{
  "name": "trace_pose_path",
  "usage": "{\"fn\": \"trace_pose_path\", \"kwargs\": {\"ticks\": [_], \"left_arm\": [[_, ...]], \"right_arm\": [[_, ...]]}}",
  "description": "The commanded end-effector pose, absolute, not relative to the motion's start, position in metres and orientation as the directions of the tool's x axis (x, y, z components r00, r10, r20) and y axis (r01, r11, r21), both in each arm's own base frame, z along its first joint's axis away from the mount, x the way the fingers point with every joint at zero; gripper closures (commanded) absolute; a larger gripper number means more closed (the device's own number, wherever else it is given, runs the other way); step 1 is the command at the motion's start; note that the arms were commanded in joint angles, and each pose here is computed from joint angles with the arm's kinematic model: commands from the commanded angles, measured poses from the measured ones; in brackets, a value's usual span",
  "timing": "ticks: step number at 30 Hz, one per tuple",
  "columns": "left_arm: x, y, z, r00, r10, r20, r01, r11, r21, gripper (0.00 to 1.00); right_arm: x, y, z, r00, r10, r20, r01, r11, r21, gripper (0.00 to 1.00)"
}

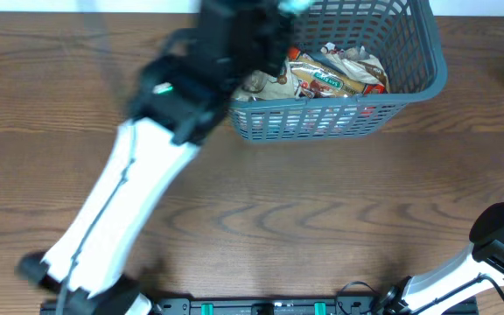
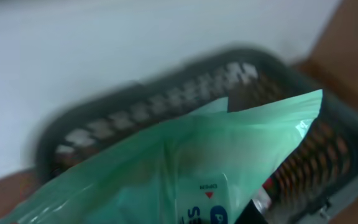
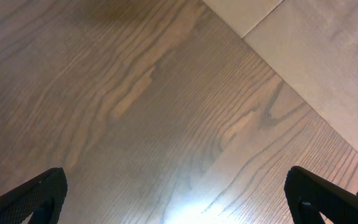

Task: Pack container
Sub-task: 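Lift the teal packet and carry it over the basket with the left gripper, then lower the teal packet into the basket and open the left gripper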

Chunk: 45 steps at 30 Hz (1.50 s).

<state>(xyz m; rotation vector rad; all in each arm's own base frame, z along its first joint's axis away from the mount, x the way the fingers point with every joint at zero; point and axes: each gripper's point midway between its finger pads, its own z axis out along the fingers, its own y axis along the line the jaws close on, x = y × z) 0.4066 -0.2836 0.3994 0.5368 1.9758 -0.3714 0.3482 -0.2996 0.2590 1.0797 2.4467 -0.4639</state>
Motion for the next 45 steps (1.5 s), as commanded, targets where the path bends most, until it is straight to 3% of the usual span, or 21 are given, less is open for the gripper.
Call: {"fn": "trace_pose_path", "kwargs": {"ticks": [1,12,20,32,45], "left_arm": [[0.408,-0.315,0.374,-0.401,0.268,-0.876,0.578,0.816,-0.015,0.94],[0.456,-0.326,0.221,-0.572,0.46,-0.679,0.587,0.808,0.054,0.94],[0.473,-0.301,0.183,-0.649,0.455,-0.61,0.543,0.838,0.048,0.94],[0.479,-0.283,0.202,-0.645,0.428,-0.633,0.518,0.854,0.05,0.94],[0.464,-0.274,0.278,-0.53,0.419,-0.737,0.539,0.837,0.089,0.94]], "right_arm": [[0.347,-0.303,0.255,-0.619,0.611,-0.493,0.751,0.645,-0.142,0.01],[0.347,-0.303,0.255,-0.619,0.611,-0.493,0.75,0.646,-0.142,0.01],[0.347,-0.303,0.255,-0.619,0.611,-0.494,0.751,0.645,-0.141,0.01],[0.347,-0.303,0.255,-0.619,0.611,-0.494,0.751,0.645,-0.141,0.01],[0.347,-0.303,0.255,-0.619,0.611,-0.494,0.751,0.645,-0.141,0.01]]}}
